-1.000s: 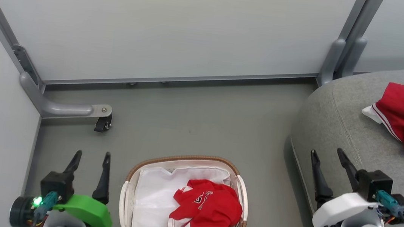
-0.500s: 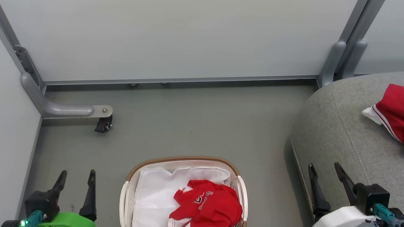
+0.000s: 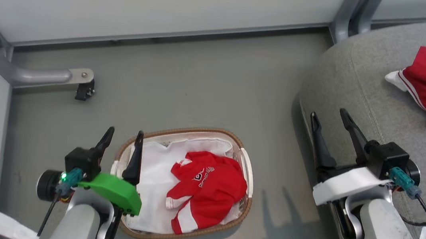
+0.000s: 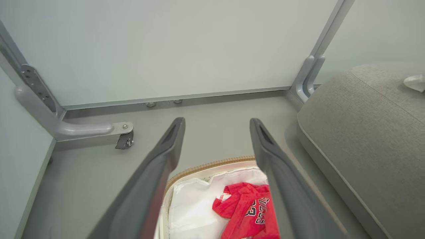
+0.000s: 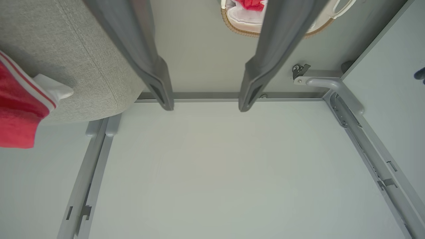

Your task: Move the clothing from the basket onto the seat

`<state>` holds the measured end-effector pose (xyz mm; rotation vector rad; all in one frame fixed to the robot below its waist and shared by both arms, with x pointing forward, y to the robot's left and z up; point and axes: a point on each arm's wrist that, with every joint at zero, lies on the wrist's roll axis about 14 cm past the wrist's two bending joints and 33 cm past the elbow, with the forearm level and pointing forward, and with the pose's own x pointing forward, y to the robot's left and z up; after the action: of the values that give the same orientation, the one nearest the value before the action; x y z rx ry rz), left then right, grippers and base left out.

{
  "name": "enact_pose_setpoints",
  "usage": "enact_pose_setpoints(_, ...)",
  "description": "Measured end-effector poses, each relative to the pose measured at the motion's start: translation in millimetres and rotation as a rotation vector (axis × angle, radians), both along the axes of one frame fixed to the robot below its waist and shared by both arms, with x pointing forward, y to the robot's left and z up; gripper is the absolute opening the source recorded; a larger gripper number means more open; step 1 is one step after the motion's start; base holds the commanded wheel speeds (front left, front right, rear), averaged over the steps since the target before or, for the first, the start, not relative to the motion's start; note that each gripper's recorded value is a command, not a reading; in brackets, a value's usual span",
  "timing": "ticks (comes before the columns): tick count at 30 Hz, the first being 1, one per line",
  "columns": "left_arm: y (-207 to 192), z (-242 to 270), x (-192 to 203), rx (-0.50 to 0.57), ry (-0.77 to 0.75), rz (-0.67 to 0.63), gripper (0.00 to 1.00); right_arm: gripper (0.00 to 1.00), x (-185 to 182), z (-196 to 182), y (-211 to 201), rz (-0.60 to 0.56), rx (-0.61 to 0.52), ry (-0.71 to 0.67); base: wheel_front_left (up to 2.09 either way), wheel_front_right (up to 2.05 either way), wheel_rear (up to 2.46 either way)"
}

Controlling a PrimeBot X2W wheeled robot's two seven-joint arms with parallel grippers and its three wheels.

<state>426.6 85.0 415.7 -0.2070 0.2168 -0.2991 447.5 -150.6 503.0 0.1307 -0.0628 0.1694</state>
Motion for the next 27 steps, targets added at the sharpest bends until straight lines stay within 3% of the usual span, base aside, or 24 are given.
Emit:
enact_pose_setpoints(14,-91,-64,50,-0.023,0.122,-0.301,1.00,1.00,42,-30,-12,-0.026,-0.014,0.031,0.00,0.00,0.00)
enact_pose_setpoints(27,-143,-156,52,-0.021,0.317,-0.493,1.00,1.00,56,-78,-24,-0.047,0.024,0.125,0.00,0.00,0.00)
